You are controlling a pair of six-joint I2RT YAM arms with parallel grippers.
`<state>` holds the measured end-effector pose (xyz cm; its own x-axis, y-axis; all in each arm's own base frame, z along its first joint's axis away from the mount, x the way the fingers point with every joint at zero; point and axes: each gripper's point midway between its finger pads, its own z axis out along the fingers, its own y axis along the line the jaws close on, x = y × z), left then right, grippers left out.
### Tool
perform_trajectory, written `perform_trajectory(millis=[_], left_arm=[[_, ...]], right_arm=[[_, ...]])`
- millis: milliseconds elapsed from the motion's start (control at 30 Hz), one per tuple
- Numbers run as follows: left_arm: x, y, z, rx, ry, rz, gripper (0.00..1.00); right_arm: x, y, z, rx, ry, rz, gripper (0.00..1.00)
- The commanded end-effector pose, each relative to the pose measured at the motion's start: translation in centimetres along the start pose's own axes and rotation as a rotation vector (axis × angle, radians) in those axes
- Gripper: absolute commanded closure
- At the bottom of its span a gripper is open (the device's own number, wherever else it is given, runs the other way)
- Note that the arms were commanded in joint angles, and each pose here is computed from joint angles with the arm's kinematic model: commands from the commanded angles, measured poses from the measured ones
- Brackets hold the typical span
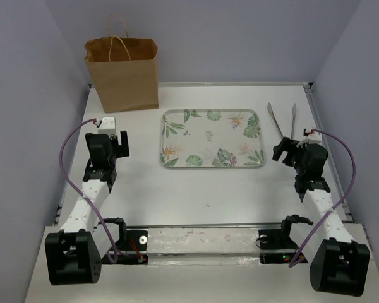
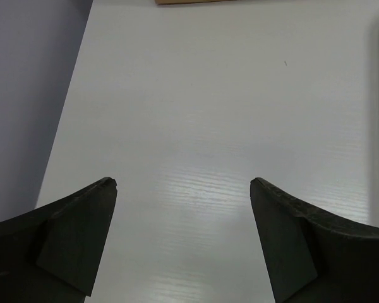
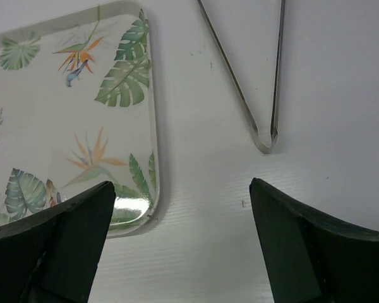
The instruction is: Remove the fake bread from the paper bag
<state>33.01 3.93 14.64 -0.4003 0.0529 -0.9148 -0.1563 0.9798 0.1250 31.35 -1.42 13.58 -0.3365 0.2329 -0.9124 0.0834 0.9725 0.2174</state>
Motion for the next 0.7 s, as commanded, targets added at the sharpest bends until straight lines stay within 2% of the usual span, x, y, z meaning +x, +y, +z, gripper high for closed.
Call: perform_trajectory(millis=[0,67,167,200,267,300,367,400,467,500,567,600,633,667], left_arm=[[-3.5,1.3,-0.4,-0.057,-0.068,-0.003,0.01],[-5.8,1.8,-0.7,-0.063,-0.104,0.048,0.01],[-9.7,2.6,-1.0,-0.053,-0.135,0.315,0.01],[-13.0,4.0,-1.5,-0.116,-0.177,0.402,0.01],[-15.8,5.3,-1.6,-0.176,-0.183,0.488,0.01],[-18.7,5.9,-1.7,-0.198,-0.198,0.519,0.01],[-21.0,5.5,-0.8,-0.137,-0.204,0.572,0.01],[-23.9,5.6,-1.7,-0.121,-0.237,0.564,0.01],[-25.6,3.5,-0.2,-0.005,-0.264,0.554,0.01],[-27.9,2.6,-0.6,0.046,-0.31,0.55,0.01],[-29.6,0.7,0.1,0.148,-0.354,0.529,0.01],[-28.7,-0.4,2.3,0.206,-0.302,0.488,0.01],[-31.4,-1.4,1.7,0.256,-0.361,0.487,0.01],[-31.7,-2.0,2.5,0.289,-0.354,0.482,0.01]], right_arm=[[-2.9,0.7,0.3,-0.02,-0.086,-0.014,0.07],[-3.0,0.7,0.3,-0.022,-0.085,-0.011,0.07],[-3.6,0.8,0.4,-0.02,-0.095,-0.009,0.07],[-3.8,0.8,0.4,-0.022,-0.096,-0.009,0.07],[-4.0,1.1,0.5,-0.038,-0.101,-0.02,0.07],[-4.6,1.3,0.4,-0.045,-0.112,-0.028,0.07],[-4.8,1.3,0.7,-0.045,-0.112,-0.03,0.06],[-5.2,1.4,0.8,-0.046,-0.119,-0.03,0.06],[-5.2,1.6,1.3,-0.065,-0.111,-0.03,0.06],[-5.6,1.8,1.5,-0.07,-0.113,-0.031,0.06],[-5.5,1.7,2.0,-0.068,-0.098,-0.016,0.06],[-5.3,1.6,2.5,-0.064,-0.083,-0.009,0.06],[-5.6,1.8,2.7,-0.069,-0.085,-0.007,0.06],[-5.7,1.8,2.9,-0.074,-0.08,-0.007,0.06]])
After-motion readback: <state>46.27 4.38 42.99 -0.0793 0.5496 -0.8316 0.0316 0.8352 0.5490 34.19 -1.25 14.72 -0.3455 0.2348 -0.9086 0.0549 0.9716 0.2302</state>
